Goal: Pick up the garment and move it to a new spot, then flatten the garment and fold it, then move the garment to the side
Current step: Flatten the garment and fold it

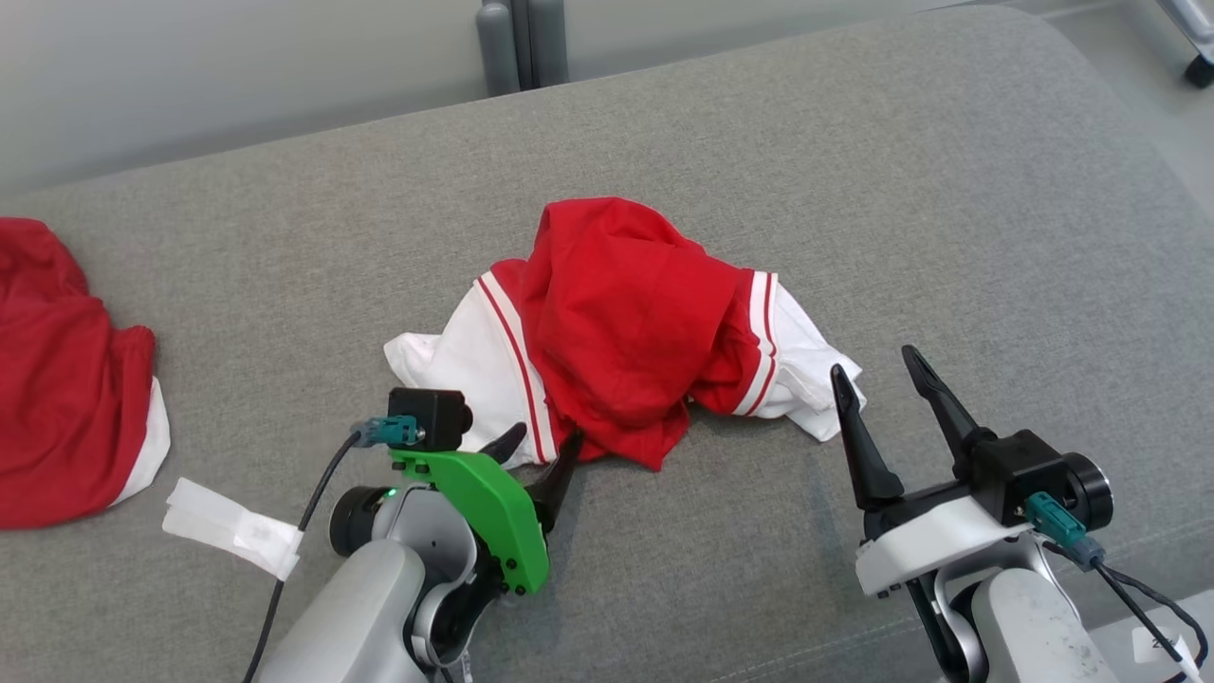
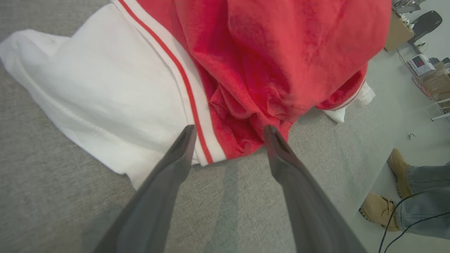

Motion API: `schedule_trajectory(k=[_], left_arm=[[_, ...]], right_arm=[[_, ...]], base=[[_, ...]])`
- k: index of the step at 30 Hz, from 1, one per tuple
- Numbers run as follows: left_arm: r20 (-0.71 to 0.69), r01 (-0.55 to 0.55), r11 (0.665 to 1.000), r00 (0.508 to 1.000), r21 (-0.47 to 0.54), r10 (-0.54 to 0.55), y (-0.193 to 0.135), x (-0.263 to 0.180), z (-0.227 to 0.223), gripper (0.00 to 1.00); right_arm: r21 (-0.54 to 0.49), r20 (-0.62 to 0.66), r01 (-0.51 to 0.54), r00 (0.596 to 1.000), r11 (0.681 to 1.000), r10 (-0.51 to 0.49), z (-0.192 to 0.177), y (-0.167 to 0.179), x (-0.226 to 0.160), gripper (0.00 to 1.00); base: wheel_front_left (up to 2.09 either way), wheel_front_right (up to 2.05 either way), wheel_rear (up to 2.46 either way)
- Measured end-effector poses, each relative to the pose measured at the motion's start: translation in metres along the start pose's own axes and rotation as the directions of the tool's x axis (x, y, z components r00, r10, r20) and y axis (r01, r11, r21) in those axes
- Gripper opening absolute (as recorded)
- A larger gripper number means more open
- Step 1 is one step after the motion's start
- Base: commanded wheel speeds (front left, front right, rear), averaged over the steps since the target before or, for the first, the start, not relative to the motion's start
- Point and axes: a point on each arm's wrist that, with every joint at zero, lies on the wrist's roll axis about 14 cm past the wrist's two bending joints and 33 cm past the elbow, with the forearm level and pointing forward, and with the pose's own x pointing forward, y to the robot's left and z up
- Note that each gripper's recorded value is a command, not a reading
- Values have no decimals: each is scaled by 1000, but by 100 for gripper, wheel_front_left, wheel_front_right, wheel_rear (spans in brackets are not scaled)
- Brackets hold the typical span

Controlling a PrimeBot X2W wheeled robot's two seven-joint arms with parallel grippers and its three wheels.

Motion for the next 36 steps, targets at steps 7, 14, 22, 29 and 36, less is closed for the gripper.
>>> schedule_trajectory(k=[7,14,22,29,36], left_arm=[[-77,-12,999,997,-48,8,7,8,-23,100],[-72,21,997,997,-74,-26,1,15,-23,98],[-20,87,992,996,-97,-89,-16,13,-3,93],[7,108,991,994,-75,-108,-25,8,13,87],[2,71,995,997,-75,-71,-12,3,11,7]], right_arm=[[-7,-20,37,999,999,-37,-6,-12,-4,100],[-9,-30,51,998,999,-52,-8,-17,-7,100],[-5,-23,55,998,998,-55,-6,-18,-7,100],[-2,-21,44,999,999,-44,-6,-14,-6,100],[0,-27,42,999,999,-42,-8,-13,-4,100]], base=[[0,0,0],[0,0,0],[0,0,0],[0,0,0],[0,0,0]])
